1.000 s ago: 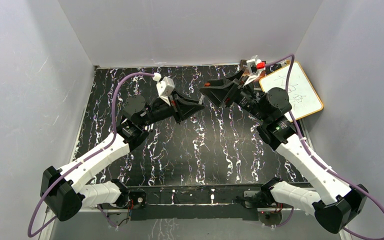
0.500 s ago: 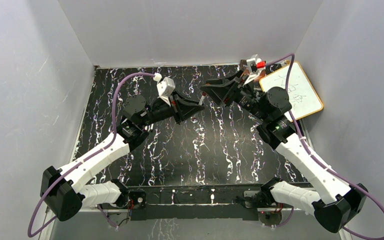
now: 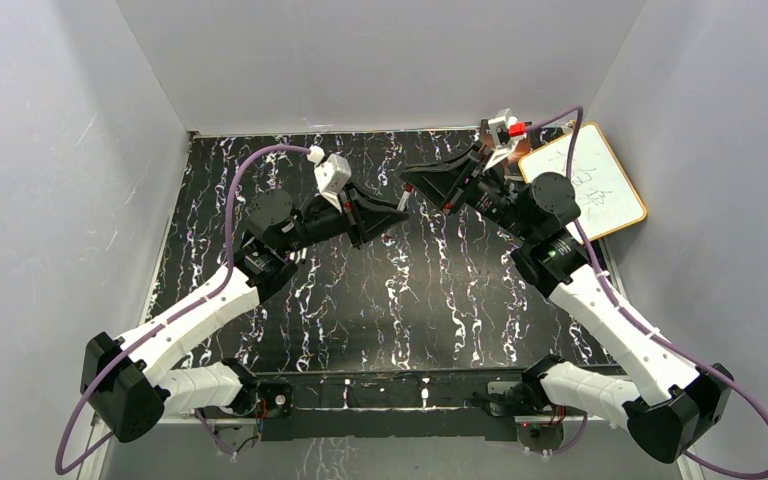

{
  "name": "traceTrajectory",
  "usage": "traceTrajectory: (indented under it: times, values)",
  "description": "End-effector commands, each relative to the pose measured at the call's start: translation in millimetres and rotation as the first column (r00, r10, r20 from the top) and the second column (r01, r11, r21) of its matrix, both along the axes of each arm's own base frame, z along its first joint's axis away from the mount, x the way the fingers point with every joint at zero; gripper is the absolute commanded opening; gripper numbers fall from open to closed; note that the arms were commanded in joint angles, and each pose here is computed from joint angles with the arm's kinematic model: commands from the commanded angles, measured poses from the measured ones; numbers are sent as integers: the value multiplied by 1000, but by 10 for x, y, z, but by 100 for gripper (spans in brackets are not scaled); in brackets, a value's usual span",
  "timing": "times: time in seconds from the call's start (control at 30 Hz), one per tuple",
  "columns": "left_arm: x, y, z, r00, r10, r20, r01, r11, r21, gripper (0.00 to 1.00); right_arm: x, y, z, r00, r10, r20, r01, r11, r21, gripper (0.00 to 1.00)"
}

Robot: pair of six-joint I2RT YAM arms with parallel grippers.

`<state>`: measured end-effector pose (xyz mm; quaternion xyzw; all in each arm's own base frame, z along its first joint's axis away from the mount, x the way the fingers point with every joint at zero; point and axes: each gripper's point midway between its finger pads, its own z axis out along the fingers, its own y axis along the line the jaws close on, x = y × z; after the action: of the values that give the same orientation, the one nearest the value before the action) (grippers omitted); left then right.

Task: Insert the pens into the pen caps

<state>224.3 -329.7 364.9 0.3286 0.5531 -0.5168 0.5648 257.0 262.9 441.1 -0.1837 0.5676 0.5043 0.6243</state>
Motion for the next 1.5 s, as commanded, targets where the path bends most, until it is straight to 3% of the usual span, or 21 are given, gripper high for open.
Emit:
traceTrajectory:
  times: [0.0,0.77,1.47]
  values:
    - [-70,69,354,997,12,73,-7,998,-59,0,-94,-84,273,998,-11,69,8,999,33,0]
    - [182,82,708,983,128,134,-116,989,-92,0,-90,-43,-549,993,5,-121,-20,992,-125,0]
    - [393,-5,1076,964,177,196,-148,977,-154,0,-198,39,-1215,961,42,-274,-88,983,-159,0]
